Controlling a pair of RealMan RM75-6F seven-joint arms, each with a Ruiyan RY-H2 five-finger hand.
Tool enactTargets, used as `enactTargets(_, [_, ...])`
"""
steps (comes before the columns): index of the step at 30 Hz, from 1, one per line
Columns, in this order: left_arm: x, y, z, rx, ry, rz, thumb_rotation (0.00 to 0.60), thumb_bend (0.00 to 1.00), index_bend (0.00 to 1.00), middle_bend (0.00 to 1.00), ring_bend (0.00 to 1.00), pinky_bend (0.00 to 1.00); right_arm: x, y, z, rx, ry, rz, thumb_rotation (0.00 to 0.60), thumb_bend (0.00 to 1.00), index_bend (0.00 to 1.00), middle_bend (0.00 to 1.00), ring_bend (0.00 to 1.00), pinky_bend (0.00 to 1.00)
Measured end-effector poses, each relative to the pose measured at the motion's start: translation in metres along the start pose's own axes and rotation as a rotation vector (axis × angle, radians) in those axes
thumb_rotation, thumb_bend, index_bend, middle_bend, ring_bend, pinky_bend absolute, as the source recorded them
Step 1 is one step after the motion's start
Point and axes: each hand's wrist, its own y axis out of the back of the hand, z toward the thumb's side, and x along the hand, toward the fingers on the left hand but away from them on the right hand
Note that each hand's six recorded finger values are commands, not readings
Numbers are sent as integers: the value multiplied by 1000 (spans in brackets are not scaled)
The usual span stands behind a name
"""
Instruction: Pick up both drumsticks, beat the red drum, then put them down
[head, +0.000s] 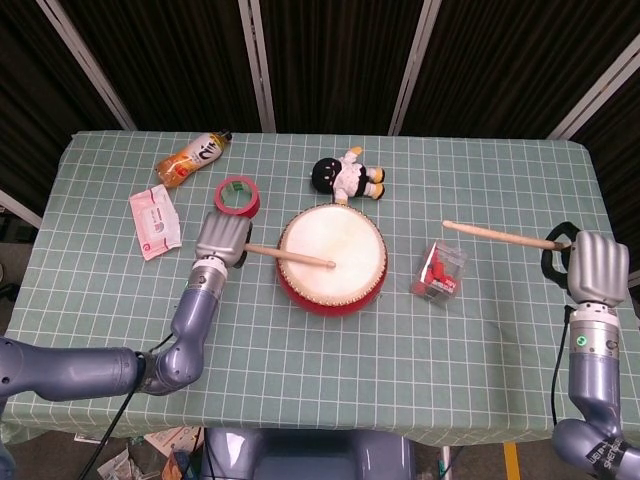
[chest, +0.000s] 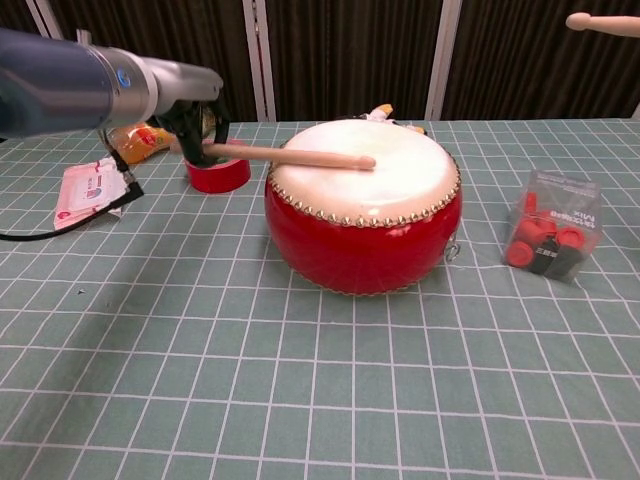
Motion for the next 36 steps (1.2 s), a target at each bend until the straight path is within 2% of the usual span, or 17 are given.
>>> enactTargets(3, [-16,15,5,-81,-72,56,600,581,780,1000,1000,1000,7,1,-3,-2,19,10,600,498,948,1000,1000,1000])
enactTargets(7, [-42,17,-2,-134,-124,72,600,581,780,1000,1000,1000,20,-4,-12,2,44,60,600,498,948,1000,1000,1000])
enactTargets(11, [-67,1,-19,-149,-134,45,600,582,780,1000,1000,1000,36,-16,-23,24,74,141,600,499,949,1000,1000,1000])
enactTargets(18, [-96,-33,-45,-138,-112,-22,600,580,779,1000,1000,1000,72,-48,-40,142,137,268,600,497,949,1000,1000,1000])
enactTargets(23, [-111,-60,-59,-114,-89,-66,600,572,771,1000,1000,1000,89,-68,-38,214,170,320,600,498,948,1000,1000,1000])
enactTargets(31, [-112,-91,-68,-50,-58,-106,600,537,717,1000,1000,1000,103,-101,-26,341,203,373,600,497,924,1000,1000,968])
enactTargets(34, [-109,-100,-70,-29,-46,-116,600,501,658,989,981,1000,104,-110,-23,361,198,389,600,497,891,1000,1000,942])
enactTargets(36, [-105,-107,-71,-12,-39,-125,600,464,592,941,930,998,103,-117,-22,374,188,403,600,498,858,1000,1000,923])
